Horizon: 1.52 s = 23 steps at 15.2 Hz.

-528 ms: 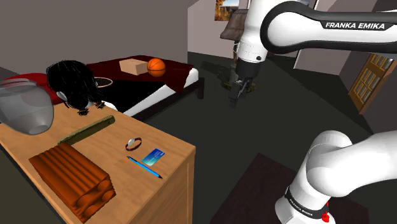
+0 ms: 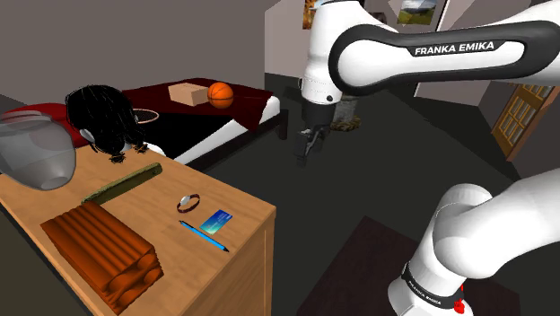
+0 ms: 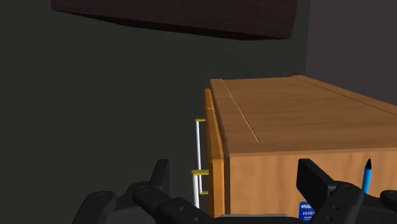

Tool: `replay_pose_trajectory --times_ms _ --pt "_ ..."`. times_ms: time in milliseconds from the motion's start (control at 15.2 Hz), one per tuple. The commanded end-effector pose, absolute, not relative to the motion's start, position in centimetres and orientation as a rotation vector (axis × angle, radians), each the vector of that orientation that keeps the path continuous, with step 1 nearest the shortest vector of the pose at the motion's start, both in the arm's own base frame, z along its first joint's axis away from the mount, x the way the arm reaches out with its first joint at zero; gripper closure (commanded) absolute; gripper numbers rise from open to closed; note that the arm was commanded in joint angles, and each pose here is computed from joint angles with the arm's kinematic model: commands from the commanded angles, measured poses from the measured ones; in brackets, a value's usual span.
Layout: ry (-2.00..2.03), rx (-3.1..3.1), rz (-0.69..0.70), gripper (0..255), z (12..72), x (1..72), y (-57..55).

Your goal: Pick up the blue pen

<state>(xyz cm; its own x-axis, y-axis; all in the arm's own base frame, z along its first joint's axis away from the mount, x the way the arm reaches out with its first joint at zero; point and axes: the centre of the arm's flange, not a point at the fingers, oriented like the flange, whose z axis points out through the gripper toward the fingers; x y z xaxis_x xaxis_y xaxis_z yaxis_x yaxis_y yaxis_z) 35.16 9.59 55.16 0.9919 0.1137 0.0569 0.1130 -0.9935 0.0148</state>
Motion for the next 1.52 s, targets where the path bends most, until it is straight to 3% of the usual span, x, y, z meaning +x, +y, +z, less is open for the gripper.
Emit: replay_pose_trajectory --times_ms 0,1452 --pt "0.184 3.123 0.070 0 54.2 36.3 11.9" --pt "0.254 3.095 -0.143 0 41.5 48.5 35.2"
